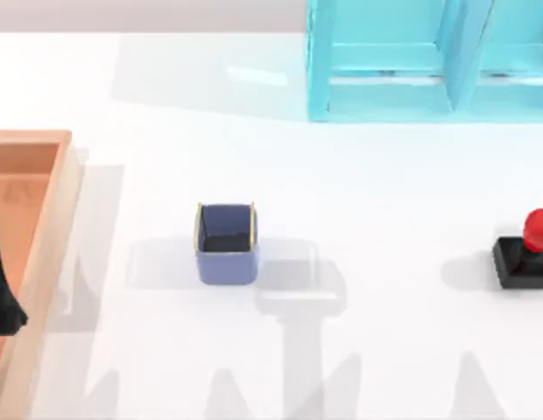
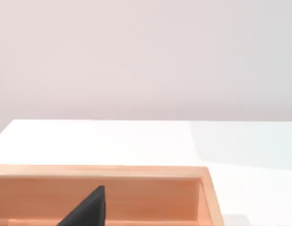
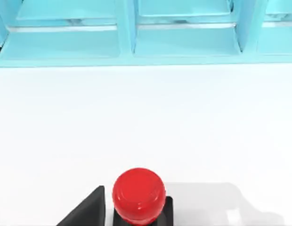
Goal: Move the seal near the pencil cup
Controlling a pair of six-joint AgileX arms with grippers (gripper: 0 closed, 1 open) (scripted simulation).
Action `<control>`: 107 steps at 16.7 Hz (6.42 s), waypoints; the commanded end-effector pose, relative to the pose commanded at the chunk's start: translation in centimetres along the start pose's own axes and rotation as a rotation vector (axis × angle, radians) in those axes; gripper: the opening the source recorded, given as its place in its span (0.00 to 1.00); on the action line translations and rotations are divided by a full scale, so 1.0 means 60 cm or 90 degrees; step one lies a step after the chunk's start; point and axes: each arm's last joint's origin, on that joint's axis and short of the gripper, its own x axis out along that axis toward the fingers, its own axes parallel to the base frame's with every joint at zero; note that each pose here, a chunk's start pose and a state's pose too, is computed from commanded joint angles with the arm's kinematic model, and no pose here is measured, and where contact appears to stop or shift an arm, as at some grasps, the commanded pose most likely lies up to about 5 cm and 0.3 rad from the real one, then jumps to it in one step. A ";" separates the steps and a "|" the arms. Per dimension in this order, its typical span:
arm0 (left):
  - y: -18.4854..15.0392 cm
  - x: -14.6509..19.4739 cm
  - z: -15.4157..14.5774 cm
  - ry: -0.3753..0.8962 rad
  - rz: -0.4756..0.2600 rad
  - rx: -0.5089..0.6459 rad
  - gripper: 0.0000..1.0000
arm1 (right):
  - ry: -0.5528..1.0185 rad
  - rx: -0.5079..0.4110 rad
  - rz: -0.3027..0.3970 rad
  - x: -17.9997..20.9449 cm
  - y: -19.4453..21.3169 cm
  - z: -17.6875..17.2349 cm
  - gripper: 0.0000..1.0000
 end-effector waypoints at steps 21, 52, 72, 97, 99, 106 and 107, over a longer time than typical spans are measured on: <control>0.000 0.000 0.000 0.000 0.000 0.000 1.00 | 0.695 0.000 -0.036 0.300 0.075 0.163 1.00; 0.000 0.000 0.000 0.000 0.000 0.000 1.00 | 0.695 0.000 -0.036 0.377 0.067 0.015 0.00; 0.000 0.000 0.000 0.000 0.000 0.000 1.00 | 0.696 0.002 -0.037 0.317 0.273 0.192 0.00; 0.000 0.000 0.000 0.000 0.000 0.000 1.00 | 0.594 -0.003 -0.039 0.304 0.478 0.078 0.00; 0.000 0.000 0.000 0.000 0.000 0.000 1.00 | 0.595 -0.004 -0.040 0.308 0.478 0.070 0.00; 0.000 0.000 0.000 0.000 0.000 0.000 1.00 | 0.595 -0.006 -0.040 0.315 0.479 0.058 0.08; 0.000 0.000 0.000 0.000 0.000 0.000 1.00 | 0.595 -0.006 -0.040 0.315 0.479 0.058 0.15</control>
